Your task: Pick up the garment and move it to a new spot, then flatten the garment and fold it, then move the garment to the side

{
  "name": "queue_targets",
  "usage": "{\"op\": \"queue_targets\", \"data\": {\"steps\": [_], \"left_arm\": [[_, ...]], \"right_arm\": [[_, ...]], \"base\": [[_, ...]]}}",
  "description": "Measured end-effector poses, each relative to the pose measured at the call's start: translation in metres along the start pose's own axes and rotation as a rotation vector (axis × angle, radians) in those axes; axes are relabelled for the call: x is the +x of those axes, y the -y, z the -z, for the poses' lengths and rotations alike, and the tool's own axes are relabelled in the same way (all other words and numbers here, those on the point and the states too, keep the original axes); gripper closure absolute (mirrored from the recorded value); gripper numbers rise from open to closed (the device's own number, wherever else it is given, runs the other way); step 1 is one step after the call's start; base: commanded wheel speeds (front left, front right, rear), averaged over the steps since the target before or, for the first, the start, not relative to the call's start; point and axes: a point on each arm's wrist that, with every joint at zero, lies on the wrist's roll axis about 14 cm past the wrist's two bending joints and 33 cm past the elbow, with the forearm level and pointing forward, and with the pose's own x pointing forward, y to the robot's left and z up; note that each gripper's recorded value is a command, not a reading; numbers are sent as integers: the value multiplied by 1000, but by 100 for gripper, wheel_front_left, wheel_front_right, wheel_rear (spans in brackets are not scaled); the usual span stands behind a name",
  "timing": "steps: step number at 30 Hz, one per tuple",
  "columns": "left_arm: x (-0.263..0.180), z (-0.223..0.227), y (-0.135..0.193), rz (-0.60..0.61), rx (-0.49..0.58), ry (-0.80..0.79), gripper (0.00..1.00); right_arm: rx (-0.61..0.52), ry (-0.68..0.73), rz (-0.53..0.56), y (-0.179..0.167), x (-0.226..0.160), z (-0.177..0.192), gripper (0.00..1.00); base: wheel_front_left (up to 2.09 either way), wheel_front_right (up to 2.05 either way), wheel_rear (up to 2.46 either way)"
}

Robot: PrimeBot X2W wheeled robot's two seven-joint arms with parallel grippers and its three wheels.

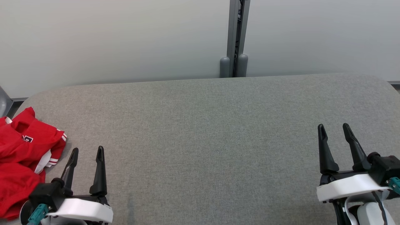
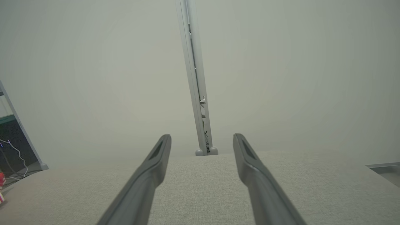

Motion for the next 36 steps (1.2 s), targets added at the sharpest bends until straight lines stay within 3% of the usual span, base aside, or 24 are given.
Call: {"op": "queue_targets", "data": {"steps": [14, 36], "left_arm": [[0, -2, 10, 42, 83, 20, 0], [-1, -1, 10, 39, 79, 18, 0]], "right_arm": [[-98, 6, -16, 0, -2, -2, 0], [-96, 6, -17, -1, -2, -2, 0]], "base": [[0, 0, 0], [0, 0, 0]]}}
